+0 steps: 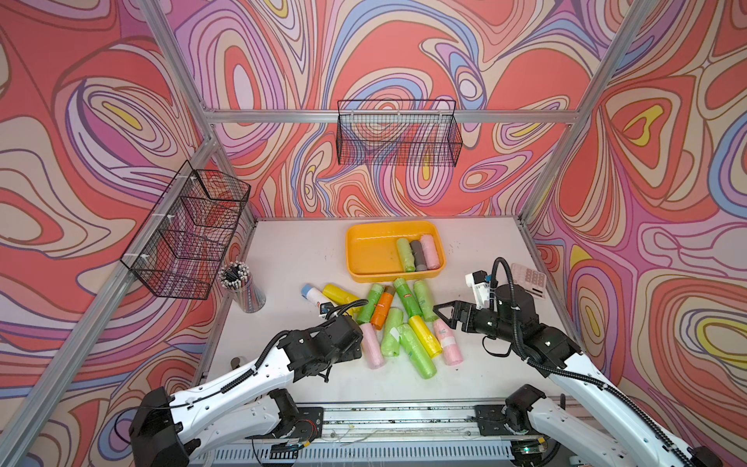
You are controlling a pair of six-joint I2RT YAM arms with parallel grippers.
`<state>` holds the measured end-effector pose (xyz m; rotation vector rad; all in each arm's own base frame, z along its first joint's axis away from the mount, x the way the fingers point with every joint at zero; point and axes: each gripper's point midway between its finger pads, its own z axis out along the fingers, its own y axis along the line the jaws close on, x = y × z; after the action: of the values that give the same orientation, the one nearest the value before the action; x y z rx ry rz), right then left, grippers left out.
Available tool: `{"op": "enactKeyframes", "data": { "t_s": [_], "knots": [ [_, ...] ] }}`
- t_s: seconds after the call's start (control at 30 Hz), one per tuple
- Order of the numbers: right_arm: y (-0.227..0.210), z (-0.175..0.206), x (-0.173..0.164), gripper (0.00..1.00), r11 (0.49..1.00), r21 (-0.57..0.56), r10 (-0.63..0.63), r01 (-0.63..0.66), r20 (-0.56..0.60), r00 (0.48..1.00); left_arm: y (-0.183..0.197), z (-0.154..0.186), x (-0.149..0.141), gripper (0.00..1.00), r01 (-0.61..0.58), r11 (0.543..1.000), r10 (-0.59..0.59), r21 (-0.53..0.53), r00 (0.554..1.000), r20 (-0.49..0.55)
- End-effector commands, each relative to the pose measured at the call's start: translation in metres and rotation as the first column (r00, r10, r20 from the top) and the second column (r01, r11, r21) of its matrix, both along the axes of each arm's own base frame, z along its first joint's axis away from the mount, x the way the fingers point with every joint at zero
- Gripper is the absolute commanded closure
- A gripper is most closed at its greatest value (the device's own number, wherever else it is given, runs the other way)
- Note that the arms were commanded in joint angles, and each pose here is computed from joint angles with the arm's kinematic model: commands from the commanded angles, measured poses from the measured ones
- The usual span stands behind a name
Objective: Put the roll of trash bags into the storage box
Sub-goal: Pick up the roll of trash bags from the center of the board.
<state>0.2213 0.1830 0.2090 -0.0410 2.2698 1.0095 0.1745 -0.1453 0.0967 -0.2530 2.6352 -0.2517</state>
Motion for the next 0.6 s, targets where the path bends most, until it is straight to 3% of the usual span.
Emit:
{"op": "enactKeyframes", "data": {
  "t_s": [0.0, 0.23, 0.57],
  "knots": [
    [0.0, -0.012, -0.009, 0.08, 0.999, -0.012, 0.03, -0.03, -0.028, 0.999, 0.001, -0.015, -0.002, 0.1, -0.017, 1.0, 0.017, -0.001, 1.0, -0.01],
    [-0.01, -0.015, -0.007, 0.08, 0.996, -0.087, 0.005, -0.006, -0.009, 1.0, -0.001, -0.022, -0.006, 0.1, 0.0, 0.999, 0.0, -0.044, 1.0, -0.006],
    [-0.007, -0.023, -0.009, 0.08, 0.997, -0.069, 0.017, -0.019, -0.035, 0.999, 0.006, -0.03, 0.006, 0.12, -0.022, 0.991, 0.024, -0.133, 1.0, 0.018]
  ]
}}
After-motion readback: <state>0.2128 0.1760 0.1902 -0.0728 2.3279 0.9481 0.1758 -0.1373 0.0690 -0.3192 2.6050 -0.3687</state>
